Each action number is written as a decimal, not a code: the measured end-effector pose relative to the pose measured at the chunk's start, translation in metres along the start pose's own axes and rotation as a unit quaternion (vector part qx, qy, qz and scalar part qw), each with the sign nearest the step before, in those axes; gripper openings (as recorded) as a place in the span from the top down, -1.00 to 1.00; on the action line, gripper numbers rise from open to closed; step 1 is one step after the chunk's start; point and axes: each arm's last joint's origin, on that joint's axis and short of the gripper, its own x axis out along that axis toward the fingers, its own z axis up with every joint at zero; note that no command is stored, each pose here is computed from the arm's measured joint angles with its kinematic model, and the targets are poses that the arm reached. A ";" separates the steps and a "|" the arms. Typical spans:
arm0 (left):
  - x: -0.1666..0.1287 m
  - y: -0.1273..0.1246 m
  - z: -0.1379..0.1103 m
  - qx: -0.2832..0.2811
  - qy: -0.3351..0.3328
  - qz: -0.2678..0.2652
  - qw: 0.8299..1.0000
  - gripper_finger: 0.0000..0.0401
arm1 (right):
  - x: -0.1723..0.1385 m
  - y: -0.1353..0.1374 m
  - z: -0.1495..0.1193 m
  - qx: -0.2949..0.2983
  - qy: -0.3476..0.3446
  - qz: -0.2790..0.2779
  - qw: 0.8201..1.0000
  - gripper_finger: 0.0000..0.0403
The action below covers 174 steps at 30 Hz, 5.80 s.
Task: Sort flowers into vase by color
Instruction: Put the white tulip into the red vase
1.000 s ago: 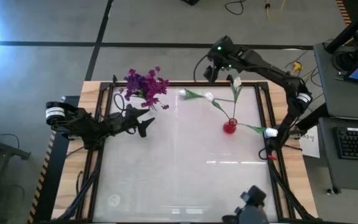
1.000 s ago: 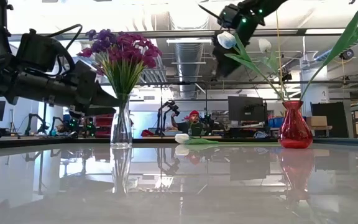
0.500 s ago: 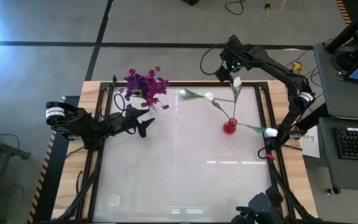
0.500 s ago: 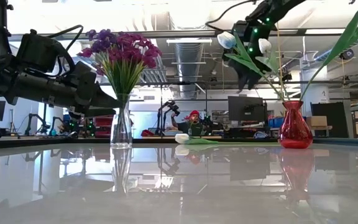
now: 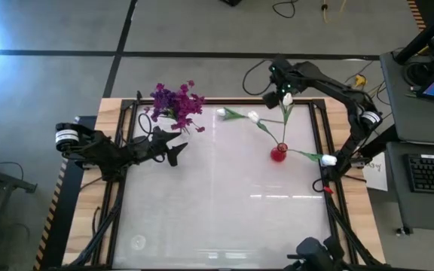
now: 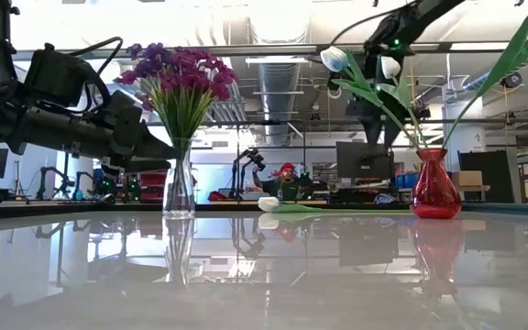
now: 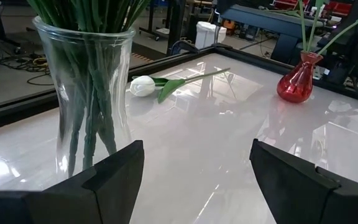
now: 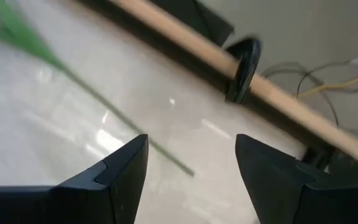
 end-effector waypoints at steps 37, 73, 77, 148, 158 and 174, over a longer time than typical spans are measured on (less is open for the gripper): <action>0.000 -0.002 -0.003 -0.072 0.025 -0.037 0.996 -0.39 | 0.111 0.020 -0.011 -0.087 -0.066 0.138 0.984 -0.14; 0.000 -0.001 -0.006 -0.072 0.037 -0.030 0.996 -0.39 | 0.151 0.068 -0.009 -0.260 -0.132 0.150 0.945 0.11; 0.000 -0.001 -0.006 -0.072 0.037 -0.030 0.996 -0.39 | 0.155 0.069 -0.010 -0.278 -0.131 0.155 0.939 0.28; 0.005 -0.038 0.005 -0.028 0.017 -0.167 0.985 -0.39 | -0.165 -0.002 -0.169 -0.066 -0.731 0.232 0.638 0.95; 0.005 -0.038 0.005 -0.028 0.017 -0.167 0.985 -0.39 | -0.138 0.007 -0.186 -0.081 -0.732 0.318 0.597 0.95; 0.005 -0.038 0.005 -0.031 0.017 -0.168 0.985 -0.39 | -0.060 0.024 -0.204 -0.066 -0.711 0.369 0.594 0.95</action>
